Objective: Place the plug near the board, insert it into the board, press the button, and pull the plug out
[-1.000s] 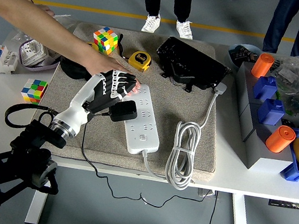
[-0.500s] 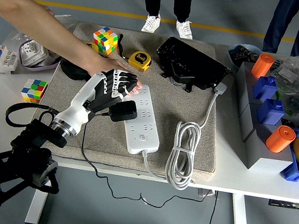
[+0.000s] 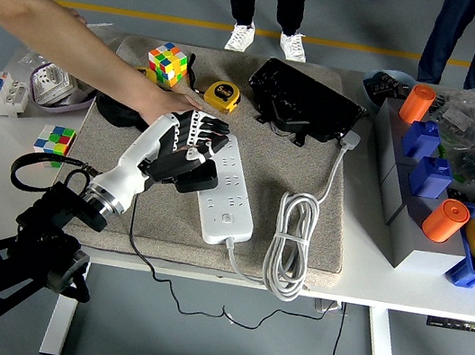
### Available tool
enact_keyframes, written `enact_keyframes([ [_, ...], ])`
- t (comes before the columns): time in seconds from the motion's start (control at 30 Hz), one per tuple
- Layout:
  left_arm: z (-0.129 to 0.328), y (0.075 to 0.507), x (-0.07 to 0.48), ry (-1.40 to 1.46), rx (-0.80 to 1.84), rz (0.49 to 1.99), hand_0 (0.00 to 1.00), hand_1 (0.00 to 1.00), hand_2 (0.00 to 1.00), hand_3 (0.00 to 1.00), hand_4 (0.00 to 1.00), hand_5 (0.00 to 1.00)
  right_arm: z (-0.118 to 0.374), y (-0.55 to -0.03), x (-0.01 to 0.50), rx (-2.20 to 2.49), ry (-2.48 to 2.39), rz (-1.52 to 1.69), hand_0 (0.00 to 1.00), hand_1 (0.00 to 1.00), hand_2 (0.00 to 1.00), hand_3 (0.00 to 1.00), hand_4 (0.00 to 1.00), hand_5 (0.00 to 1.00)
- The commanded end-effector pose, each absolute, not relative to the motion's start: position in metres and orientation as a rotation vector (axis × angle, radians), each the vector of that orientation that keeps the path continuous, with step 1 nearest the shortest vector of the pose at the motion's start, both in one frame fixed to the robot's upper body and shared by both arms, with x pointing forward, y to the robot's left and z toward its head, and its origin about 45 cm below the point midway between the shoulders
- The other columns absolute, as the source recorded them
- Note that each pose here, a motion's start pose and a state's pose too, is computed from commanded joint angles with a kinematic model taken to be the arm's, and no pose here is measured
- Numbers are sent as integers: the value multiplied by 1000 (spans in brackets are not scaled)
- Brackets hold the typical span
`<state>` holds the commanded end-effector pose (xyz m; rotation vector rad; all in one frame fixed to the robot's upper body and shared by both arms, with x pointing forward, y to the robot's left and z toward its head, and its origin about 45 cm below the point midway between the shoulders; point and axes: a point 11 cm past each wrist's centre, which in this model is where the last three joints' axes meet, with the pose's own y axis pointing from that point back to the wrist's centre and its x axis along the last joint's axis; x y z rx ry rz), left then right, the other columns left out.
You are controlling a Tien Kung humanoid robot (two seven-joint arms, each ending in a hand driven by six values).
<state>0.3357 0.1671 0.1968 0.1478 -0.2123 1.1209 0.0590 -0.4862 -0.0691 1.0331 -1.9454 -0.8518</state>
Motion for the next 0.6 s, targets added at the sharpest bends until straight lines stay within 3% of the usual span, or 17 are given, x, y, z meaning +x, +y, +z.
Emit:
enact_keyframes([
  [0.1, 201, 161, 333, -275, 212, 1062, 268, 363, 555, 648, 800, 390, -69, -487, 59, 1033, -1945, -852, 605, 612, 568, 543, 710, 232],
  [0.13, 201, 160, 333, -294, 233, 1048, 133, 172, 485, 699, 740, 164, -69, -487, 59, 1033, -1945, -852, 604, 612, 568, 543, 710, 233],
  [0.3, 202, 154, 329, -374, 347, 969, 133, 172, 485, 699, 740, 164, -69, -486, 58, 1036, -1944, -853, 604, 612, 568, 543, 710, 233],
  [0.33, 202, 153, 328, -385, 366, 955, 99, 128, 284, 813, 737, 2, -69, -486, 59, 1037, -1943, -853, 604, 612, 568, 543, 710, 233],
  [0.5, 194, 148, 325, -410, 493, 863, 99, 128, 284, 813, 737, 2, -69, -486, 59, 1038, -1944, -853, 604, 612, 568, 543, 710, 233],
  [0.53, 192, 147, 324, -410, 513, 850, 91, 64, 124, 862, 642, 2, -69, -486, 59, 1038, -1945, -853, 605, 613, 568, 543, 710, 232],
  [0.6, 187, 146, 322, -403, 561, 815, 91, 64, 124, 862, 642, 2, -69, -486, 60, 1038, -1947, -853, 605, 613, 568, 543, 710, 232],
])
